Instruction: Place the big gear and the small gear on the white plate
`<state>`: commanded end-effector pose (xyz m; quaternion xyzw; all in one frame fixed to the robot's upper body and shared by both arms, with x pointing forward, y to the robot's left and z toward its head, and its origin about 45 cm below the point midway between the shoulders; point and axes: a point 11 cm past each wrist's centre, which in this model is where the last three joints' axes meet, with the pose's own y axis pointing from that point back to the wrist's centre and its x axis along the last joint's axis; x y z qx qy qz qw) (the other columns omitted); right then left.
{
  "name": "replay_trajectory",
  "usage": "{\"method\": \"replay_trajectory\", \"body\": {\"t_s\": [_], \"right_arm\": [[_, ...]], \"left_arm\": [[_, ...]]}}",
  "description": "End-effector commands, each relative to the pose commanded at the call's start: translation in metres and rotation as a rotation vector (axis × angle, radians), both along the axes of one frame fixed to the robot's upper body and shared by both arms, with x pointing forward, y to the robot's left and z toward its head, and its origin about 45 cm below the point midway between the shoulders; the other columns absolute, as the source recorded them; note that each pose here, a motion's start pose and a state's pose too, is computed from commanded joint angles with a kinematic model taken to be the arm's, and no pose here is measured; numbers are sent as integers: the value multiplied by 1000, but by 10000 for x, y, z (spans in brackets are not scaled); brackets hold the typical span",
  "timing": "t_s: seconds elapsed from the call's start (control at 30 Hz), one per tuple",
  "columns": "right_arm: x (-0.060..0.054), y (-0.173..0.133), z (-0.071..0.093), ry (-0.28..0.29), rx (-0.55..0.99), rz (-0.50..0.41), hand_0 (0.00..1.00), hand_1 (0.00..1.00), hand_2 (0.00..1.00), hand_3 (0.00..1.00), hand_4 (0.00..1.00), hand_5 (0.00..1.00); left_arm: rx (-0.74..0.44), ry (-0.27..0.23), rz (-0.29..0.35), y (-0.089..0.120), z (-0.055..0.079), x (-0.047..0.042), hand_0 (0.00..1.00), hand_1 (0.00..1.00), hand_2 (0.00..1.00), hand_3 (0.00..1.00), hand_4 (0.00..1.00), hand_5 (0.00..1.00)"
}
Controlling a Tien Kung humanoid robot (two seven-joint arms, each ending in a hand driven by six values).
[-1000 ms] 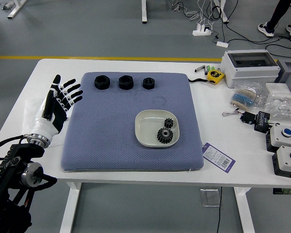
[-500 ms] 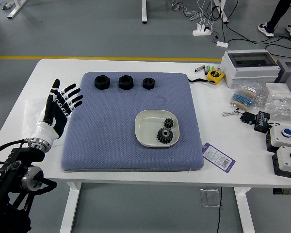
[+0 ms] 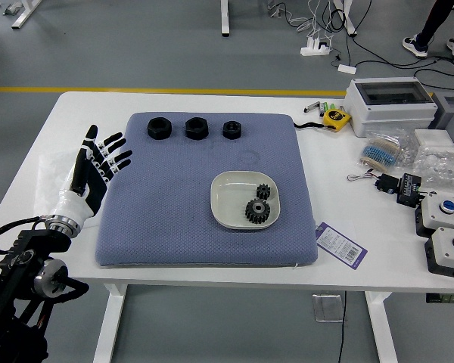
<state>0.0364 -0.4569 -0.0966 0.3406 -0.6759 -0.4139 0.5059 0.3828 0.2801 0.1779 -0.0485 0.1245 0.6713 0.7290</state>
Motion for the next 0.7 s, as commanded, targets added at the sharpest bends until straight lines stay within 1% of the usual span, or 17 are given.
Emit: {"method": "replay_trajectory", "body": {"t_s": [0.47,0.7], "right_arm": [[32,-4,5,-6,0,1,684,657,738,600,807,722],[37,-6,6,-7,-1,0,683,657,738,600,807,722]], "left_arm": [[7,0,-5,-22,-6,-2,827,810,894,815,885,998],[17,-17,-1,-24,29,1,829,813,895,816,882,998]]}}
